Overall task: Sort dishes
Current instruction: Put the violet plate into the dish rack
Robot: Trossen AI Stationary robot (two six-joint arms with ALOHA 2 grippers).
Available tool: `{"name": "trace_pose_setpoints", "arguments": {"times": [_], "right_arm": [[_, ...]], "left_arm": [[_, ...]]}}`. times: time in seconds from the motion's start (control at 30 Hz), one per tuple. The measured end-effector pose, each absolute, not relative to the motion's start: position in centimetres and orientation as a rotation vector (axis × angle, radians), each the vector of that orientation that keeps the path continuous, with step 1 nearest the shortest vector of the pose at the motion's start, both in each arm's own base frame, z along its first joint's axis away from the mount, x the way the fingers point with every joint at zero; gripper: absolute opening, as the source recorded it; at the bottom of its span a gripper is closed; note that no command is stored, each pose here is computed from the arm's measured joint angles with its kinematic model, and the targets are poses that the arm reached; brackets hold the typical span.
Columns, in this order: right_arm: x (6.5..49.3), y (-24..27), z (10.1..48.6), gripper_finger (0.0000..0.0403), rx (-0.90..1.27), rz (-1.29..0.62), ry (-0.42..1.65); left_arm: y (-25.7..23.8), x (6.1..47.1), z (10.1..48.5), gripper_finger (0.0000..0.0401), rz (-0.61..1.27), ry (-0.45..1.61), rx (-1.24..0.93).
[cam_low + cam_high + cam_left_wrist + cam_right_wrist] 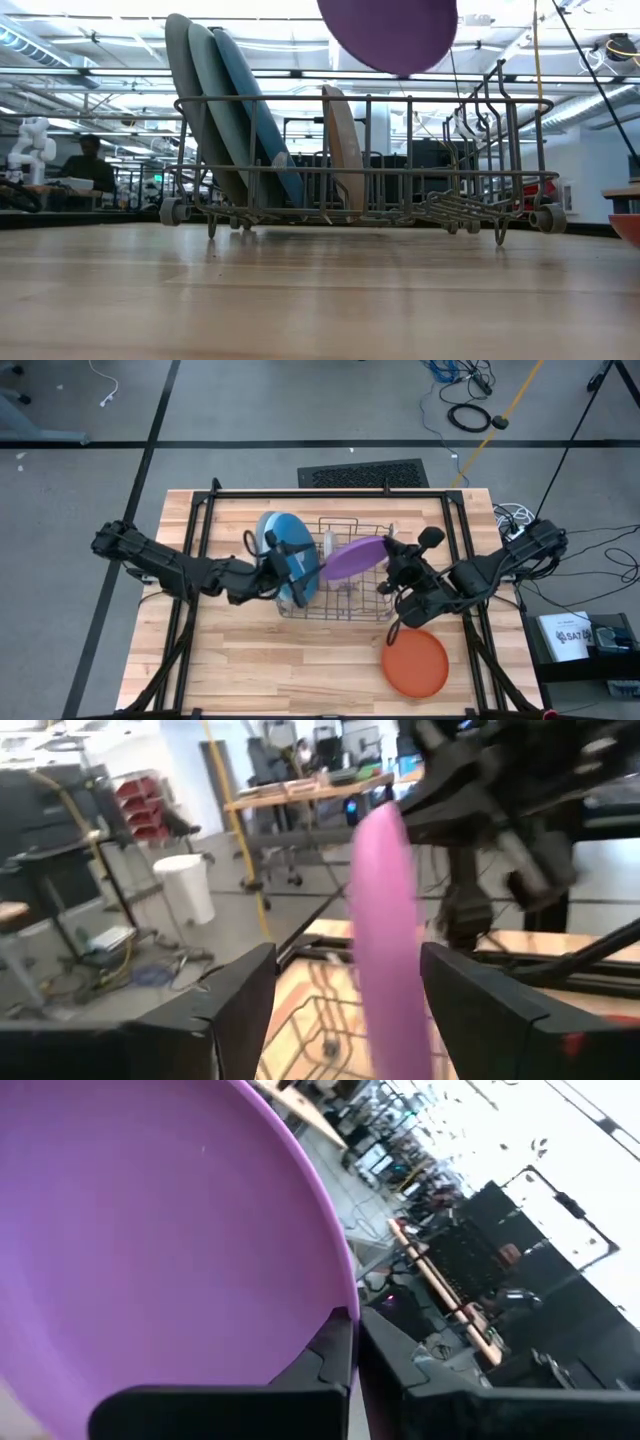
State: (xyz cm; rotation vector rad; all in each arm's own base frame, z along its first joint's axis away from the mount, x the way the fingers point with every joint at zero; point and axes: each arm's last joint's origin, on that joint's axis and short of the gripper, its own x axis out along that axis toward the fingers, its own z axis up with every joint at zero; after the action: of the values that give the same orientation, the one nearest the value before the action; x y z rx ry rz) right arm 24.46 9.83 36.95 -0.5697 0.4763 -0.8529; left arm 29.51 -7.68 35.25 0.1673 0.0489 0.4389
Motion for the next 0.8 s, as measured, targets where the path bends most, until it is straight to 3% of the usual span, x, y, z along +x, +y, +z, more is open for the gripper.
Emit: {"name": "trace_pose_setpoints", "arguments": {"times": [0.13,0.4,0.8], "right_arm": [[25.4,10.3,36.5,0.0000,-0.569,-0.898,0.442],[26.0,10.2,36.2,0.0000,-0.536,-0.940,0.415],[26.1,10.1,36.1,0.0000,-0.528,-0.937,0.418]], "left_arm": [[-6.7,29.7,35.2,0.0250,0.455,0.058,0.164],[-6.6,30.0,35.5,0.0223,0.315,0.018,0.152],[-7.0,30.1,35.7,0.0221,0.229,-0.009,0.152]]}}
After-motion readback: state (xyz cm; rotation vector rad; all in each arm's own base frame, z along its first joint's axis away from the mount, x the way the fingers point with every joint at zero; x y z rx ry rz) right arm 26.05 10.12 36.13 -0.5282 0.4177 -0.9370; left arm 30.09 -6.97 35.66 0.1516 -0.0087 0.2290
